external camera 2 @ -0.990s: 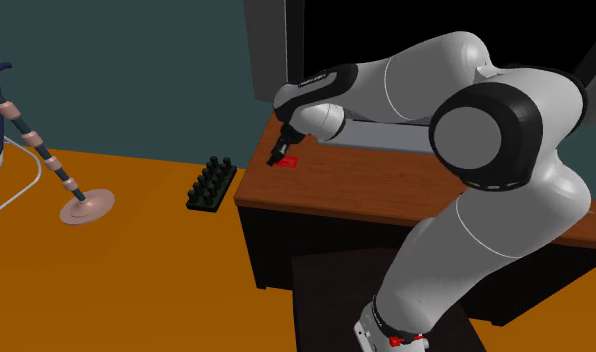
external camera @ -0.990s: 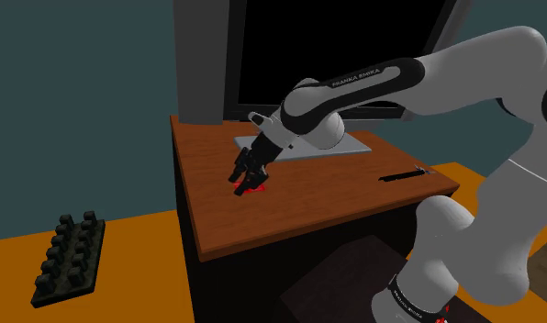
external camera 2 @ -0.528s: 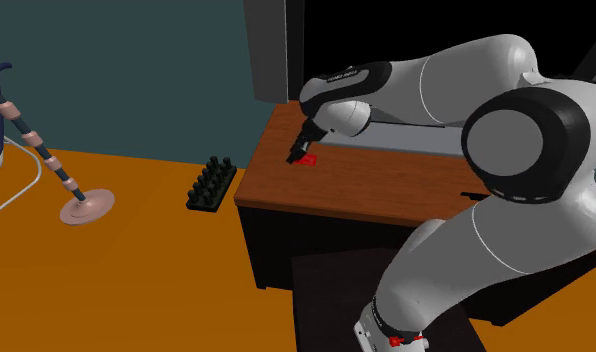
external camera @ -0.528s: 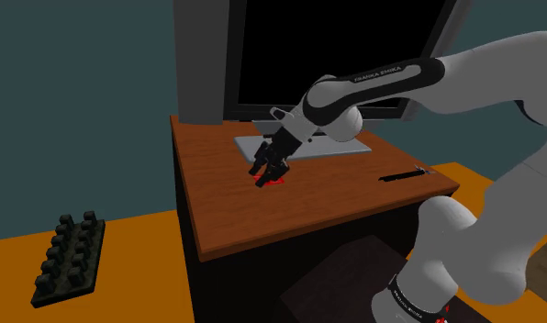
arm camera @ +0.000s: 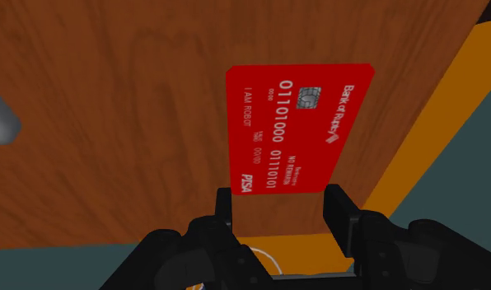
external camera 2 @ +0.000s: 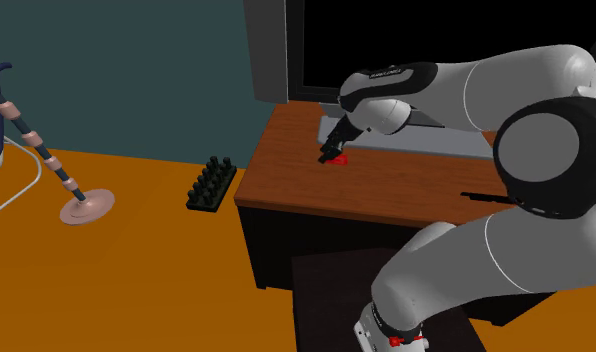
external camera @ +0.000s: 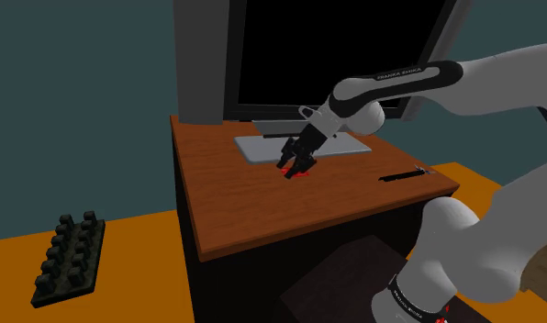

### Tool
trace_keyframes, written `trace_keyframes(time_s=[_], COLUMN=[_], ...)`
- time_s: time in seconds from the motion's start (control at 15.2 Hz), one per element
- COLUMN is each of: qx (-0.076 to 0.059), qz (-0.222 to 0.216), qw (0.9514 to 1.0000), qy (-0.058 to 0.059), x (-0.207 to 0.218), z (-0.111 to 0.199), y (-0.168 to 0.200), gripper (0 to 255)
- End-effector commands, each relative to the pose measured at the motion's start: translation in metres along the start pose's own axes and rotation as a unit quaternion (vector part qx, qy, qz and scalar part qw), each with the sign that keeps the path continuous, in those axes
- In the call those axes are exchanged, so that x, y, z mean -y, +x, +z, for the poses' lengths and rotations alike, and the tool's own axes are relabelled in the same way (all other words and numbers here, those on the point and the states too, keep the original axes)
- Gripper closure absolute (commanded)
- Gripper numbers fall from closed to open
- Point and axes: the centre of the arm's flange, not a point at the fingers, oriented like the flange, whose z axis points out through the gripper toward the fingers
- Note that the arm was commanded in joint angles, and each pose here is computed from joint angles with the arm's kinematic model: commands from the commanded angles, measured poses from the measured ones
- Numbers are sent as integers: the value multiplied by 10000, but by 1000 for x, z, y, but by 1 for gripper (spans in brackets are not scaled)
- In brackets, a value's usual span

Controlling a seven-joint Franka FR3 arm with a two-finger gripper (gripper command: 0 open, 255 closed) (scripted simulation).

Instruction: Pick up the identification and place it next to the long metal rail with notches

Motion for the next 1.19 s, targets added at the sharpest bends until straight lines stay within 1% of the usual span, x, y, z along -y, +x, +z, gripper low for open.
trace_keyframes(time_s=[0.0, 1.12], qx=[1, 1], qz=[-7, -7], qw=[10000, 10000], qy=[6, 6], x=[-5, -46], z=[-15, -137], y=[-22, -206], gripper=[255, 255])
